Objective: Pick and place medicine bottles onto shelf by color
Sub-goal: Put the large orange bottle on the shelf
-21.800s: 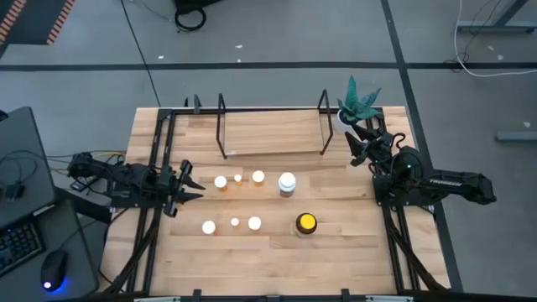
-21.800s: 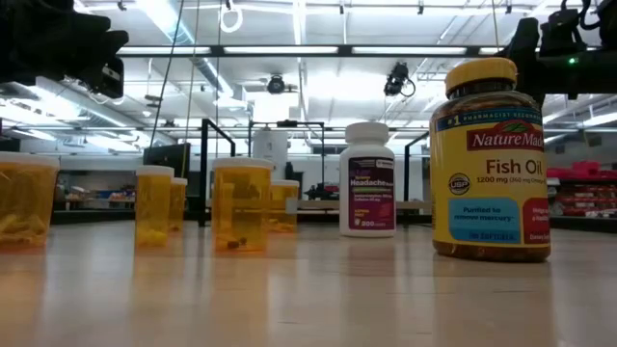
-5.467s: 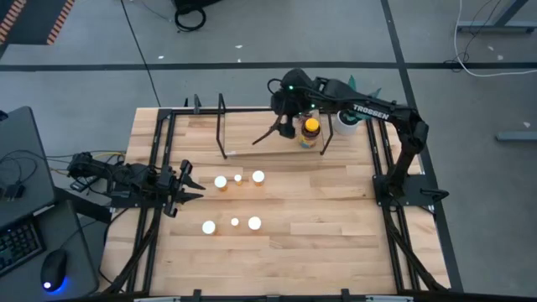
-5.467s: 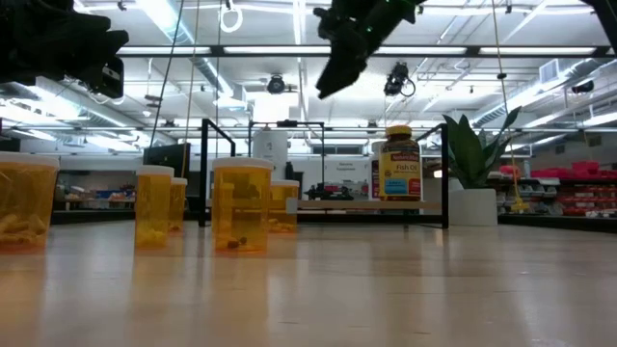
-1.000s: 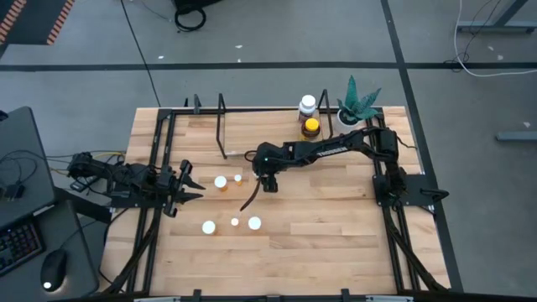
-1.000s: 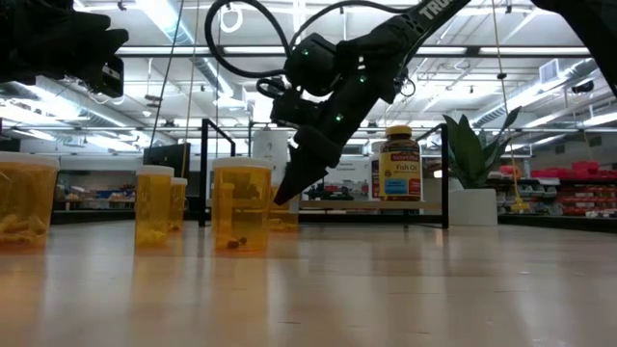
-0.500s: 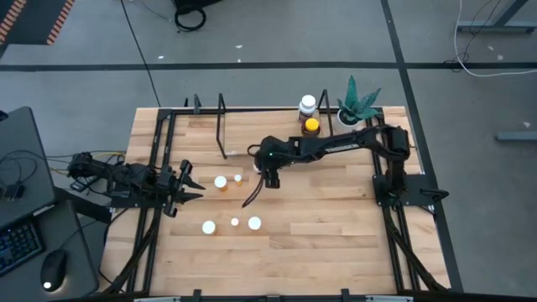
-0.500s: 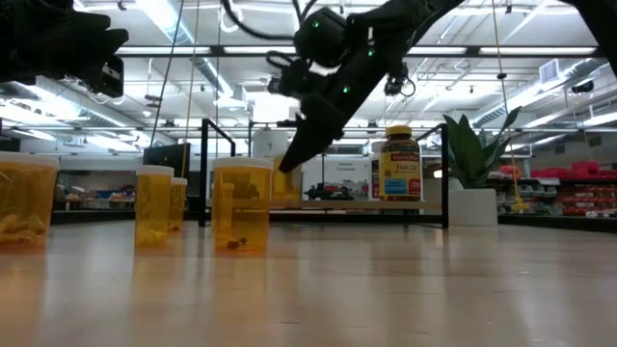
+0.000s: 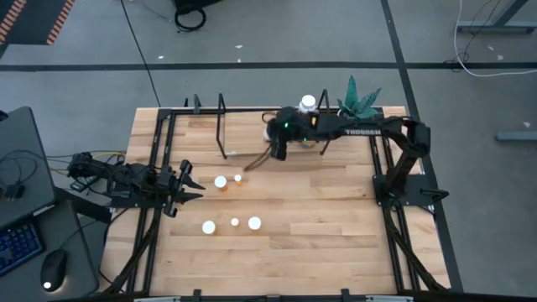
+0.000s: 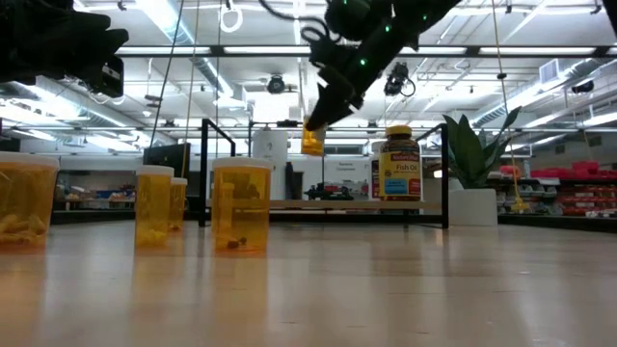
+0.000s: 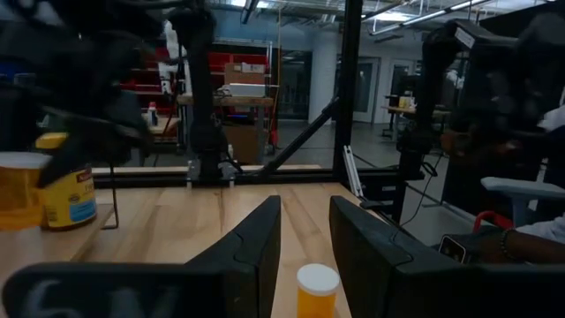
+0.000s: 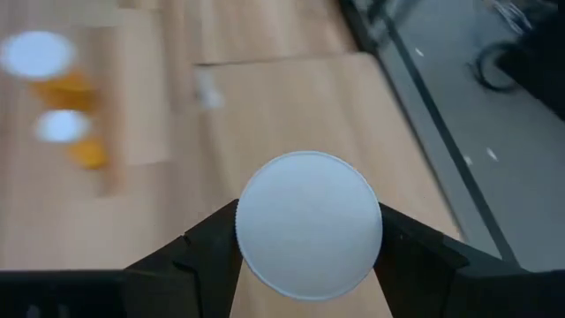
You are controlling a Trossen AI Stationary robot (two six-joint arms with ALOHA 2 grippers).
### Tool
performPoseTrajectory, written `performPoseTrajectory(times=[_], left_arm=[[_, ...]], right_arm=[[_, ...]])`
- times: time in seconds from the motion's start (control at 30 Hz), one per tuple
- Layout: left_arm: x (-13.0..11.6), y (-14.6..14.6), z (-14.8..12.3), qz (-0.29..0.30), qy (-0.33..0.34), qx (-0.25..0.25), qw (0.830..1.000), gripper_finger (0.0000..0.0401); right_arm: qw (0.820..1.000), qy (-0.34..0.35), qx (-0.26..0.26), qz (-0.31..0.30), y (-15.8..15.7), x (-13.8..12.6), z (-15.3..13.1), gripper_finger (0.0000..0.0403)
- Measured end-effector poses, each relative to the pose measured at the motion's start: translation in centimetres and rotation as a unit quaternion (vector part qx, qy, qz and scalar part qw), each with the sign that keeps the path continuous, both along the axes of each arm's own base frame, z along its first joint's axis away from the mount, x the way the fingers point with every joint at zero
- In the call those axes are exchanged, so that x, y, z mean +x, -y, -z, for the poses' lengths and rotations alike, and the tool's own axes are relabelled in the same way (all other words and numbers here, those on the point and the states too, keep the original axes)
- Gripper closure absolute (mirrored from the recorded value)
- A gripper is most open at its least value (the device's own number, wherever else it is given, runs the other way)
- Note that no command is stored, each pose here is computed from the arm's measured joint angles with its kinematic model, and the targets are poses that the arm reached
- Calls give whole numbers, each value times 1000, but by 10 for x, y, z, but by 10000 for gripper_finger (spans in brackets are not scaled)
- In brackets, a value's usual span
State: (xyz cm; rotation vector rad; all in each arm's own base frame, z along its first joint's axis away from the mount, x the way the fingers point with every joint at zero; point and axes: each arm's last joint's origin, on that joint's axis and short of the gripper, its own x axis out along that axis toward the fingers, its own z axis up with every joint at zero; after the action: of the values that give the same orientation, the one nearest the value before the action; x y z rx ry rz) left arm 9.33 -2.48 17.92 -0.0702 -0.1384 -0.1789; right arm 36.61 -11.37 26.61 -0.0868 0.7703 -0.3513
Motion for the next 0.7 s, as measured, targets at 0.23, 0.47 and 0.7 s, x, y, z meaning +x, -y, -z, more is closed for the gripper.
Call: performPoseTrajectory(times=[0.23, 0.47, 0.7], left_arm=[[0, 0, 0, 0, 0, 0, 1000, 294], [0, 0, 1, 0, -4, 1, 1000, 294], [1, 0, 1, 0, -9, 3, 1000, 294]], right_arm=[[997, -36, 13, 62, 52, -10, 4, 174], [998, -23, 25, 50, 81, 1, -14, 174], [996, -27, 44, 75, 108, 9, -3, 174]])
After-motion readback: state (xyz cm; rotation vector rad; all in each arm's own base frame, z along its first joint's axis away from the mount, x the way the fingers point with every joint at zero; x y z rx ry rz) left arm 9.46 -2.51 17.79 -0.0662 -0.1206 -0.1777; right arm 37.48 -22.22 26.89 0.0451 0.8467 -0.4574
